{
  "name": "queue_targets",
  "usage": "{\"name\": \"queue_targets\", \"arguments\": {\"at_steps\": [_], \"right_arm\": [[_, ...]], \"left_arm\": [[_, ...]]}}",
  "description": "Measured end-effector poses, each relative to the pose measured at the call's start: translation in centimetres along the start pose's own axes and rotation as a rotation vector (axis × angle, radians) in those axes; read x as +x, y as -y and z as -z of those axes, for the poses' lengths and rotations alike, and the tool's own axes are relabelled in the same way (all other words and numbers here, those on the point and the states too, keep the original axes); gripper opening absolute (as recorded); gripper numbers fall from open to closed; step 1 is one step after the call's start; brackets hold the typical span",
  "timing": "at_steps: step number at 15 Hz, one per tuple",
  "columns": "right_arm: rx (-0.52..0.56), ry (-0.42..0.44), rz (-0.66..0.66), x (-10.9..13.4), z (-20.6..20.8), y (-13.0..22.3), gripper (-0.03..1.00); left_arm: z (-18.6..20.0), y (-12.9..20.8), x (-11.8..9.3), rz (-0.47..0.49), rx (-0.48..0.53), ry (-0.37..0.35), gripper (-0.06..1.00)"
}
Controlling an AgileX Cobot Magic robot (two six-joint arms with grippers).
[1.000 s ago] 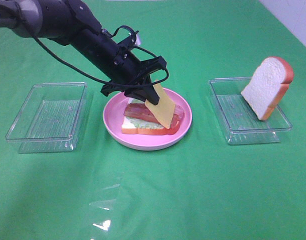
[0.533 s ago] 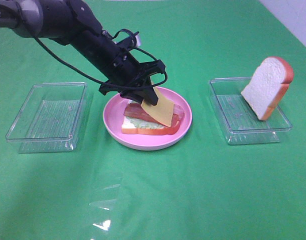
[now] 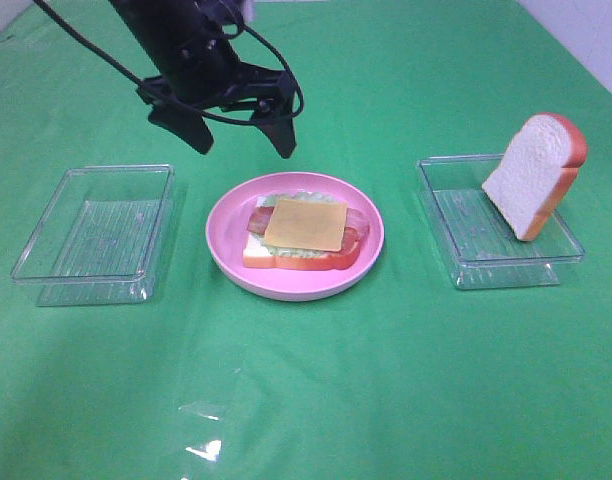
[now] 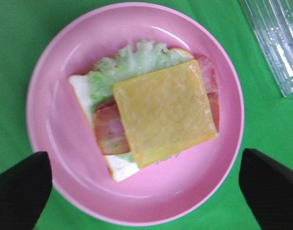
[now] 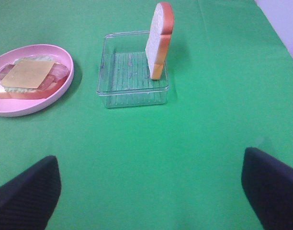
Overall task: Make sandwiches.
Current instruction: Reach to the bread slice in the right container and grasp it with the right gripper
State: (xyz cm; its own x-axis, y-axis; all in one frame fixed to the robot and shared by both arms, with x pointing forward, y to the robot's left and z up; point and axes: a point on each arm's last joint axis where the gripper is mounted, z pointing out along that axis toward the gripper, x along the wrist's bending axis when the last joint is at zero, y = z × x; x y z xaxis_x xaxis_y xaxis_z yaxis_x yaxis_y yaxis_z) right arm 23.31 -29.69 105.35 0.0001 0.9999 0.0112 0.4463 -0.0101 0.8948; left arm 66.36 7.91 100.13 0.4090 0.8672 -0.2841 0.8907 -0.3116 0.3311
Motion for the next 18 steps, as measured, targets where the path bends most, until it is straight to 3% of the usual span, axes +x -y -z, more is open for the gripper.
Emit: {"name": "queue_targets", "arguments": {"at_steps": [3,5,6,7,11,15,18], "right_arm": [[0.0,0.0,0.0,0.0,0.0,0.0,0.98],[0.0,0.0,0.0,0.0,0.0,0.0,0.98],[0.0,0.0,0.0,0.0,0.0,0.0,0.98],[0.0,0.0,0.0,0.0,0.0,0.0,0.98],[0.0,0.0,0.0,0.0,0.0,0.0,0.98],[0.0,0.0,0.0,0.0,0.0,0.0,0.98],[0.0,0.0,0.0,0.0,0.0,0.0,0.98]], "left_arm": [[4.0,-0.8,2.3,-0.025,0.018,-0.211,0.99],[5.5,-1.1,4.8,-0.007,-0.003,-0.288,0.99],[6.3,-1.1,6.7,0.026,-0.012,-0.315,0.99],[8.0,-0.7,11.4,0.125,-0.027,-0.35,0.99],[10.9,1.0,18.5,0.26,-0.046,-0.405,0.99],[10.8,3.6,18.5,0.293,0.03,-0.387,0.99],[11.8,8.5,16.4,0.316,0.133,-0.367,0.99]]}}
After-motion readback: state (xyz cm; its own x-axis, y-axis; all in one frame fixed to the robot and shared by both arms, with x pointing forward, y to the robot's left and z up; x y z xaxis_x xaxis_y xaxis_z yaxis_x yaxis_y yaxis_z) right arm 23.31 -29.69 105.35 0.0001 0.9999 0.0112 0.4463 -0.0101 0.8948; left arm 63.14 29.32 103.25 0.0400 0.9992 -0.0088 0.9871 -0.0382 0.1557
